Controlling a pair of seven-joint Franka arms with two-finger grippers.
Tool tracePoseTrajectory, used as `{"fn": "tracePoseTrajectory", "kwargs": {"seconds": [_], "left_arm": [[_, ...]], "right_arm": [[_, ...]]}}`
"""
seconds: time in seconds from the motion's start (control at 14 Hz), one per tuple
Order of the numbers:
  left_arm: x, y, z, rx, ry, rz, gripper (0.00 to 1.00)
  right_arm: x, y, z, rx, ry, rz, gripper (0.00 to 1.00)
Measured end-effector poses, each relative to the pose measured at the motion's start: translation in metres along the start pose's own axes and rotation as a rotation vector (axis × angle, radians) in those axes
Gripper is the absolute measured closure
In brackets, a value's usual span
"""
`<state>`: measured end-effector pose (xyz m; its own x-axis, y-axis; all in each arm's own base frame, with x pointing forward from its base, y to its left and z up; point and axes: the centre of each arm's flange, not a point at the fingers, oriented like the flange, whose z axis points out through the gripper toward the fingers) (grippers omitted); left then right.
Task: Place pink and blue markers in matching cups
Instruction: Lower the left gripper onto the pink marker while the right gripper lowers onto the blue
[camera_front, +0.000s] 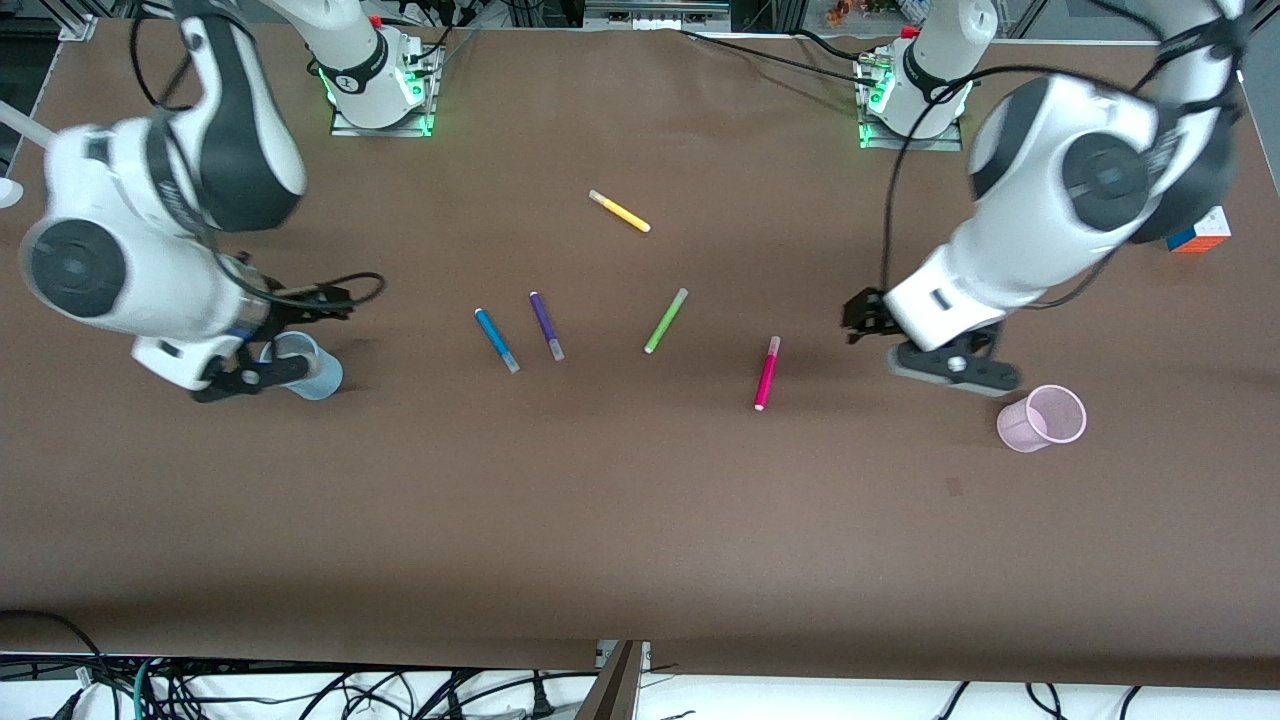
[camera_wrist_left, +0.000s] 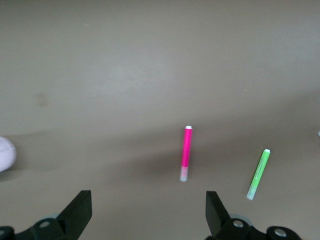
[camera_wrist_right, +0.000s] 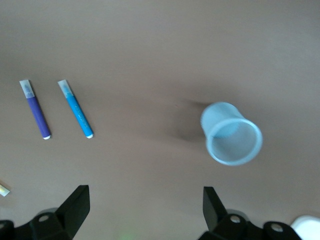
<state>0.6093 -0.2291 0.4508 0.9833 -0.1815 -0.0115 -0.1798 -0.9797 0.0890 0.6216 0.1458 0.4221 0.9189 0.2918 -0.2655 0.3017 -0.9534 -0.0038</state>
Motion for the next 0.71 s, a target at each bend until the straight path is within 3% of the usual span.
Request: {"fn": "tracePoseTrajectory", "kwargs": {"seconds": [0.36,0.71], "left_arm": [[0.011,0.021,0.084,-0.01,-0.057,0.021,0.0],[-0.01,0.014,0.181,0.007,-0.005,0.052,0.0]], "right_arm": [[0.04,-0.078,0.064,-0.009,-0.002,-0.101,0.0],[0.05,-0.109,0.115,-0.012,0.041,-0.139,0.0]]}}
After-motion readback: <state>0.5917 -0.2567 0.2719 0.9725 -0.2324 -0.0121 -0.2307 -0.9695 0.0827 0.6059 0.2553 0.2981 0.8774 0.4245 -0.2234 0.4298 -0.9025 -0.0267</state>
